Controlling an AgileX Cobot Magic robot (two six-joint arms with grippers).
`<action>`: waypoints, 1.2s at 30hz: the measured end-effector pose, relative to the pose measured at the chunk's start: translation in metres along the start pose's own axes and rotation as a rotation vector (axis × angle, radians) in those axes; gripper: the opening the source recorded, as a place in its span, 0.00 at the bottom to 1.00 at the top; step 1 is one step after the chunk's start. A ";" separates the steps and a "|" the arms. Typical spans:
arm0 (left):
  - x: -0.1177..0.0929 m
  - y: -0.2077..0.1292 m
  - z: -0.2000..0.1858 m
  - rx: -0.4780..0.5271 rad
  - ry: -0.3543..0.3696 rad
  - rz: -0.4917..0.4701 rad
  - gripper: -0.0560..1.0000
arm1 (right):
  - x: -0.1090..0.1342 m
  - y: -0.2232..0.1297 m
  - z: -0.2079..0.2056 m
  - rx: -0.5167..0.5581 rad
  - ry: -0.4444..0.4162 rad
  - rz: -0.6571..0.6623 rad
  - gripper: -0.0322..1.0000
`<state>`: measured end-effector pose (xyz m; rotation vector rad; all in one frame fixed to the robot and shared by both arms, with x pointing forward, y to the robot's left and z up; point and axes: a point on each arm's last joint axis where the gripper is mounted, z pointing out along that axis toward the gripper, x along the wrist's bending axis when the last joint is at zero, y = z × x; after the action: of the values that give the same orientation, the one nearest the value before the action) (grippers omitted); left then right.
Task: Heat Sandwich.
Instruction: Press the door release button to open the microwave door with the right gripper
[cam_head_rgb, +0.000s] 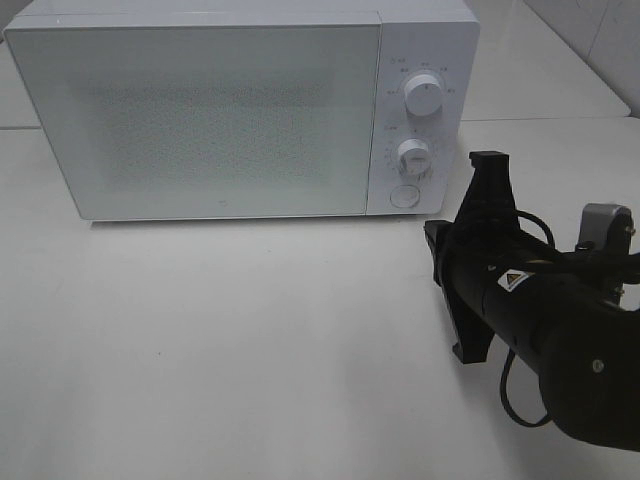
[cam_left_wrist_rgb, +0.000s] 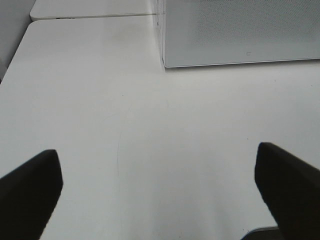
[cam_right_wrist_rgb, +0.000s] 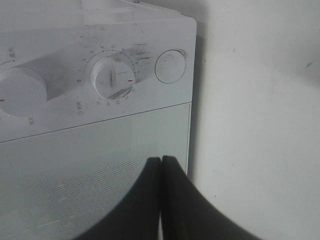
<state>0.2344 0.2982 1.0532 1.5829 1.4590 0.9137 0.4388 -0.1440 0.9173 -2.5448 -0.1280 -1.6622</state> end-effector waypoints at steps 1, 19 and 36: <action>0.000 0.000 0.000 0.000 0.000 0.000 0.99 | 0.000 0.000 0.000 0.000 0.000 0.000 0.04; 0.000 0.000 0.000 0.000 0.000 0.000 0.99 | -0.009 -0.016 0.045 0.010 -0.057 -0.009 0.04; 0.000 0.000 0.000 0.000 0.000 0.000 0.99 | -0.002 0.002 0.103 -0.015 -0.064 -0.017 0.04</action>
<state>0.2344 0.2982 1.0532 1.5829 1.4590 0.9137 0.5313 -0.1329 0.8743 -2.6158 -0.1429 -1.5939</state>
